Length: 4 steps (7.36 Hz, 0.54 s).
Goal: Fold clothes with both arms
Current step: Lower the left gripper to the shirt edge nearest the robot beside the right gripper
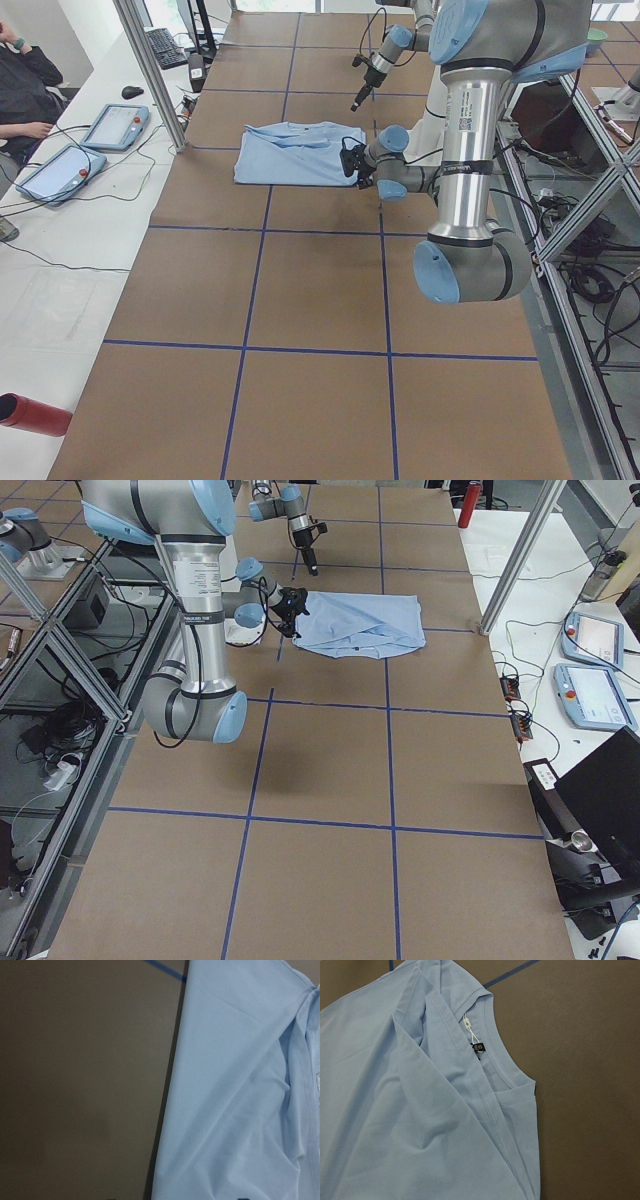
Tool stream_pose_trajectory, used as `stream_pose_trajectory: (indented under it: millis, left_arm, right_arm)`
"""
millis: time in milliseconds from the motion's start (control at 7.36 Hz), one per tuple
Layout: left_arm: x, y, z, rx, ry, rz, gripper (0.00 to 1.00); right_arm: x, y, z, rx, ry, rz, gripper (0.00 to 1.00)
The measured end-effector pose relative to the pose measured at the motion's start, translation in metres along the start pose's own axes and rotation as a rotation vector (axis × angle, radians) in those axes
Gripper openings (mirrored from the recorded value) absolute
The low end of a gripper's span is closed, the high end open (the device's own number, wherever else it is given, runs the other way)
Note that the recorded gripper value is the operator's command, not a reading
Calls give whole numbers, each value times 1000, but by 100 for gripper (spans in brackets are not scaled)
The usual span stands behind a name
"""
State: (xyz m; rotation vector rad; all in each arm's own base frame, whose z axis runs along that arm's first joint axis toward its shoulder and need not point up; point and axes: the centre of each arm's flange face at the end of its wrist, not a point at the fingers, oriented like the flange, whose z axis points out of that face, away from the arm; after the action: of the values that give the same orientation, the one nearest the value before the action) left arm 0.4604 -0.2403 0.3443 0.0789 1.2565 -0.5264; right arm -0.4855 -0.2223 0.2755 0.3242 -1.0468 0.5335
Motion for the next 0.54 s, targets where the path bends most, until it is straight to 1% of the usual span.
stream_pose_trajectory:
  millis: [136, 272, 544]
  left_arm:
    - [5, 22, 11, 18, -18, -55, 69]
    - [10, 36, 22, 26, -31, -96, 69]
    - [12, 52, 41, 36, -48, -140, 69]
  right_arm:
    - [0, 0, 1, 2, 1, 1, 100]
    - [0, 0, 1, 2, 1, 1, 100]
    - [0, -1, 1, 4, 1, 2, 100]
